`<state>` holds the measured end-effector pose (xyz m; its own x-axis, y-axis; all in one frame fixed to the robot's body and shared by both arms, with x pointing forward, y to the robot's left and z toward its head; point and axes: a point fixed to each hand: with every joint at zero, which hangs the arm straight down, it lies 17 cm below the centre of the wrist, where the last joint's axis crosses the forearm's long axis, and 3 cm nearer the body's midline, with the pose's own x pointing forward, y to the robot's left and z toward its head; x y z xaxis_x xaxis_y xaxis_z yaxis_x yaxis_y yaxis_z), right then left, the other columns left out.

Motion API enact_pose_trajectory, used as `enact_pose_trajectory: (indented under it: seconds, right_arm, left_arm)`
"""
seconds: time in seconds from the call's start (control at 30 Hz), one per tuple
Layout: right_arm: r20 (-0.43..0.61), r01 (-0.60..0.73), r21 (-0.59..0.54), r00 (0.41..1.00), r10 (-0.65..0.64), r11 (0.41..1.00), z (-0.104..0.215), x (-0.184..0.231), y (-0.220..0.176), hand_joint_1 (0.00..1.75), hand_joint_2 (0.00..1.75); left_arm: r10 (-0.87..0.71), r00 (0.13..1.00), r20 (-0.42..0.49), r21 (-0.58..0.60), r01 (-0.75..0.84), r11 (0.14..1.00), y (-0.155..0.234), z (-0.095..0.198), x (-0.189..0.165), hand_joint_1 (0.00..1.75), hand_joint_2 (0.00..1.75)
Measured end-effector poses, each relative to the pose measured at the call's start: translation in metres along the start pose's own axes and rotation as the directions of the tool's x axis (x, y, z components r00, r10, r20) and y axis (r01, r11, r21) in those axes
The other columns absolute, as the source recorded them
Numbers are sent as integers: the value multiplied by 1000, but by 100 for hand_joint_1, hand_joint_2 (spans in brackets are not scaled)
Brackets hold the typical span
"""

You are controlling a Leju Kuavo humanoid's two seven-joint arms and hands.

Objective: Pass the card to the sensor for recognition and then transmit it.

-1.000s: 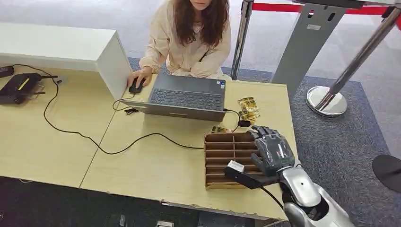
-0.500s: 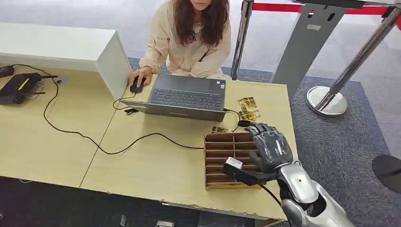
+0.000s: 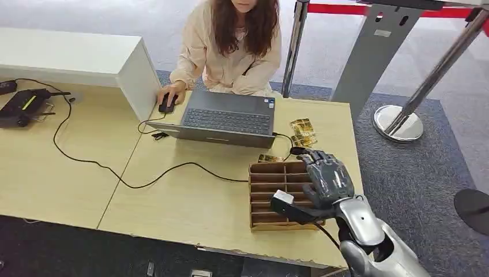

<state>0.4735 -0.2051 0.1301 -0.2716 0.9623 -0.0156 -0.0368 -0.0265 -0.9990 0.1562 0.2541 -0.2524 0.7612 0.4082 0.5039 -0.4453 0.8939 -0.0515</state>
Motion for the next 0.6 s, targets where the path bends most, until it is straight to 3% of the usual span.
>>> enact_pose_trajectory:
  seconds: [0.6]
  right_arm:
    - [-8,22,3,1000,-22,1000,-3,1,5,56,175]
  left_arm:
    - [2,1000,3,-3,-2,1000,-1,0,0,0,0]
